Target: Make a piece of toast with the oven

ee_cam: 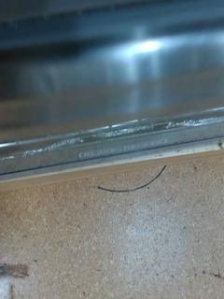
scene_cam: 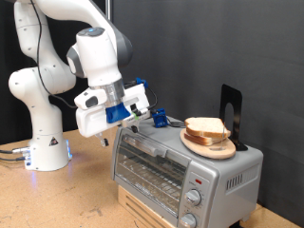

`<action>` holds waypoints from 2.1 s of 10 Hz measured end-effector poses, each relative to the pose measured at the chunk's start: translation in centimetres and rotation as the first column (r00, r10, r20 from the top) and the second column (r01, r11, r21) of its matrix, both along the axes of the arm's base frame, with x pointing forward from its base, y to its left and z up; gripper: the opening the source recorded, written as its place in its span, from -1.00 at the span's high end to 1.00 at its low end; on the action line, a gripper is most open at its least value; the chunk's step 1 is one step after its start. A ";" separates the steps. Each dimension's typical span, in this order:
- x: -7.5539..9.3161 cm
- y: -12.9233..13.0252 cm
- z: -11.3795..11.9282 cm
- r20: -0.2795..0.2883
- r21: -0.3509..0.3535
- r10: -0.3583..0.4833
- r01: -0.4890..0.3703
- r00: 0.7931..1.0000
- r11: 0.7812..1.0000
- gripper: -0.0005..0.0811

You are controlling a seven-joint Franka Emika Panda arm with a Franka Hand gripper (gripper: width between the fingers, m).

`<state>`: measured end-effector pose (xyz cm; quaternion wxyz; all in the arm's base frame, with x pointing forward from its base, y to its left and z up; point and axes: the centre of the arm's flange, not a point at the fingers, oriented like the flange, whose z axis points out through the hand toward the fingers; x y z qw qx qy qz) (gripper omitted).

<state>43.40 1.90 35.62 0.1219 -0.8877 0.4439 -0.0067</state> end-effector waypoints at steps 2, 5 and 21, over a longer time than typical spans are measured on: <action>-0.1 -0.5 -0.3 0.013 -0.019 -0.003 0.003 1.000 1.000 -0.99; -0.1 -2.7 -0.4 0.010 -0.052 -0.046 0.046 0.999 0.998 -0.99; 5.0 -8.2 -3.9 0.032 -0.006 -0.167 0.167 0.985 0.986 -0.99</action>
